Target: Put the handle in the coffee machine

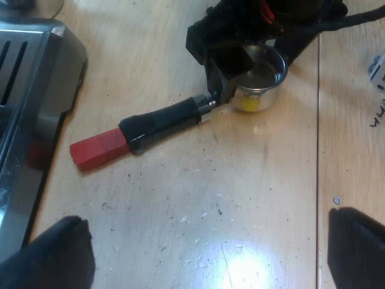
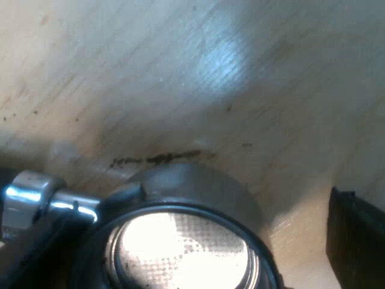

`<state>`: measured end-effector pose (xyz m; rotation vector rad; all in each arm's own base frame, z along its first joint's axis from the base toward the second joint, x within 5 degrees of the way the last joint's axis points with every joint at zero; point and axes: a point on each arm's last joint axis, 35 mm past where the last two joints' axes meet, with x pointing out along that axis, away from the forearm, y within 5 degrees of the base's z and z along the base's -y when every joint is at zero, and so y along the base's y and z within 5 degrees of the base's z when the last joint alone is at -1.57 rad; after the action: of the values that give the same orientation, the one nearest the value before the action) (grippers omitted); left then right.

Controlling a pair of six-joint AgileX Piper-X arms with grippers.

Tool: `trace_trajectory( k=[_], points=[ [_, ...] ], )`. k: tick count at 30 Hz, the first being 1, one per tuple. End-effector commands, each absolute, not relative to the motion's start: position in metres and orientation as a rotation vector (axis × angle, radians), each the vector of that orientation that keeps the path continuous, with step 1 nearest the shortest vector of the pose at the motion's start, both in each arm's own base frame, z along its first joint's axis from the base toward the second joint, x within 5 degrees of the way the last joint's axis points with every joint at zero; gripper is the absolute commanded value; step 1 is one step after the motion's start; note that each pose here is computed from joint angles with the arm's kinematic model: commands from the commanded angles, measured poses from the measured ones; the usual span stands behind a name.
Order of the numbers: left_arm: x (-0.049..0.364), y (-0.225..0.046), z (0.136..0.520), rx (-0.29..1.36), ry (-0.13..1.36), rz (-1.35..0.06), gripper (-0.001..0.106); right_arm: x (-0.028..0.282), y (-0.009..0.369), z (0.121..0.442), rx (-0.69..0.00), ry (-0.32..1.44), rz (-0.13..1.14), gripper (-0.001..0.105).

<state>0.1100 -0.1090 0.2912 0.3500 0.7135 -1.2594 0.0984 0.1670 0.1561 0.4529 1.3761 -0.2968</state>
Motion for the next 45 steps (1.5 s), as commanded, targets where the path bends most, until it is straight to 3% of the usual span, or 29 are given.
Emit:
trace_trajectory(
  k=[1, 4, 17, 18, 20, 33, 37, 43, 44, 45],
  points=[
    [0.110, -0.109, 0.296, 0.341, 0.690, -1.253, 0.080, 0.098, 0.166, 0.155, 0.442, 1.396, -0.302, 0.082],
    [0.110, -0.109, 0.296, 0.341, 0.690, -1.253, 0.080, 0.097, 0.166, 0.155, 0.443, 1.399, -0.301, 0.078],
    [0.110, -0.109, 0.296, 0.341, 0.690, -1.253, 0.080, 0.099, 0.169, 0.155, 0.473, 1.396, -0.281, 0.041],
    [0.110, -0.109, 0.296, 0.344, 0.688, -1.255, 0.080, 0.099, 0.169, 0.155, 0.473, 1.396, -0.281, 0.036],
    [0.110, -0.109, 0.296, 0.348, 0.685, -1.257, 0.080, 0.099, 0.169, 0.155, 0.449, 1.385, -0.266, 0.000],
    [0.110, -0.109, 0.296, 0.348, 0.690, -1.257, 0.080, 0.091, 0.155, 0.186, 0.374, 1.384, -0.073, 0.000],
    [0.109, -0.109, 0.296, 0.335, 0.689, -1.281, 0.080, 0.088, 0.151, 0.199, 0.278, 1.397, 0.001, 0.000],
    [0.109, -0.110, 0.303, 0.324, 0.667, -1.300, 0.080, 0.088, 0.152, 0.209, 0.188, 1.408, 0.064, 0.000],
    [0.109, -0.110, 0.306, 0.320, 0.660, -1.307, 0.080, 0.092, 0.155, 0.224, 0.088, 1.402, 0.179, 0.000],
    [0.109, -0.111, 0.308, 0.315, 0.653, -1.316, 0.080, 0.095, 0.156, 0.228, 0.061, 1.405, 0.231, 0.000]
  ],
)
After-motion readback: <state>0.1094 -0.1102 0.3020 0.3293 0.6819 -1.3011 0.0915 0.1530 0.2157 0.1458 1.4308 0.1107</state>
